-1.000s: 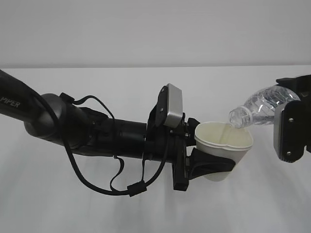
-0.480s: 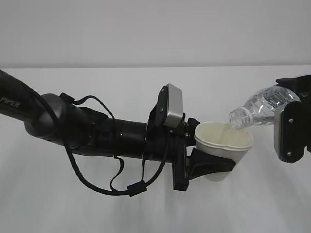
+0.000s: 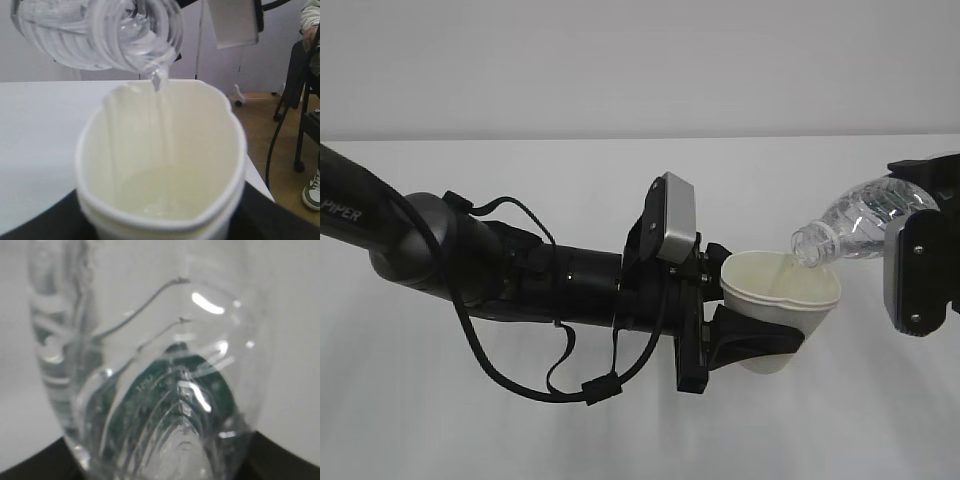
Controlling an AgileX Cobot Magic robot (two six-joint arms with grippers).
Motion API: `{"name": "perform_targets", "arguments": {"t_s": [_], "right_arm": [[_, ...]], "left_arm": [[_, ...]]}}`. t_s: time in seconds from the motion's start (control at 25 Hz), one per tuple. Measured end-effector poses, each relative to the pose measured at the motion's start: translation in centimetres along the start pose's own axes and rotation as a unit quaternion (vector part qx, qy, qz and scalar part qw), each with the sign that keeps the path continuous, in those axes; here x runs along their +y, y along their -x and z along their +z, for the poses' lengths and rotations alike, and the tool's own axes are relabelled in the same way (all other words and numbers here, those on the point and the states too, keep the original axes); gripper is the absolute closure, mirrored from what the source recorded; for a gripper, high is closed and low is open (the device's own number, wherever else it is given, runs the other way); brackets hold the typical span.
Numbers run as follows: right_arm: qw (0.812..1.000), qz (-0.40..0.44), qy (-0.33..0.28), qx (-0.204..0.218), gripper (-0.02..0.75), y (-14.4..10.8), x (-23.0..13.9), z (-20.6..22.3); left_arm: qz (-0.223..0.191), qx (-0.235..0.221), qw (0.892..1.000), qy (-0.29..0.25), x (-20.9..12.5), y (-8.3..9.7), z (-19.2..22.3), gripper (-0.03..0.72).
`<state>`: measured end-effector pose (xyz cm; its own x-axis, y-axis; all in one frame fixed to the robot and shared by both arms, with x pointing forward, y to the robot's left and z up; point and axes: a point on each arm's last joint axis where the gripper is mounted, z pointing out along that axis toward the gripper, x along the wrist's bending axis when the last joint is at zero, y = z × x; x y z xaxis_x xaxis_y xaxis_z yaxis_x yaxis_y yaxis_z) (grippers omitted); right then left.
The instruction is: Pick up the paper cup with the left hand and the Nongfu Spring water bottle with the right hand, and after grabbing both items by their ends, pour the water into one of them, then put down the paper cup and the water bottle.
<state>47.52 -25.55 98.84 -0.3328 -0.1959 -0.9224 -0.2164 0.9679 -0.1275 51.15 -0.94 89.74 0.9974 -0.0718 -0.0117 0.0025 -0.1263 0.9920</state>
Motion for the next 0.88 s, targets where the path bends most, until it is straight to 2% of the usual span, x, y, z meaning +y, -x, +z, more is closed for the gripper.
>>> {"name": "perform_targets", "arguments": {"t_s": [0.88], "right_arm": [[1.0, -0.008, 0.0, 0.0, 0.342, 0.0, 0.0, 0.0]], "left_arm": [[0.0, 0.0, 1.0, 0.0, 0.0, 0.0, 0.0, 0.292]]}}
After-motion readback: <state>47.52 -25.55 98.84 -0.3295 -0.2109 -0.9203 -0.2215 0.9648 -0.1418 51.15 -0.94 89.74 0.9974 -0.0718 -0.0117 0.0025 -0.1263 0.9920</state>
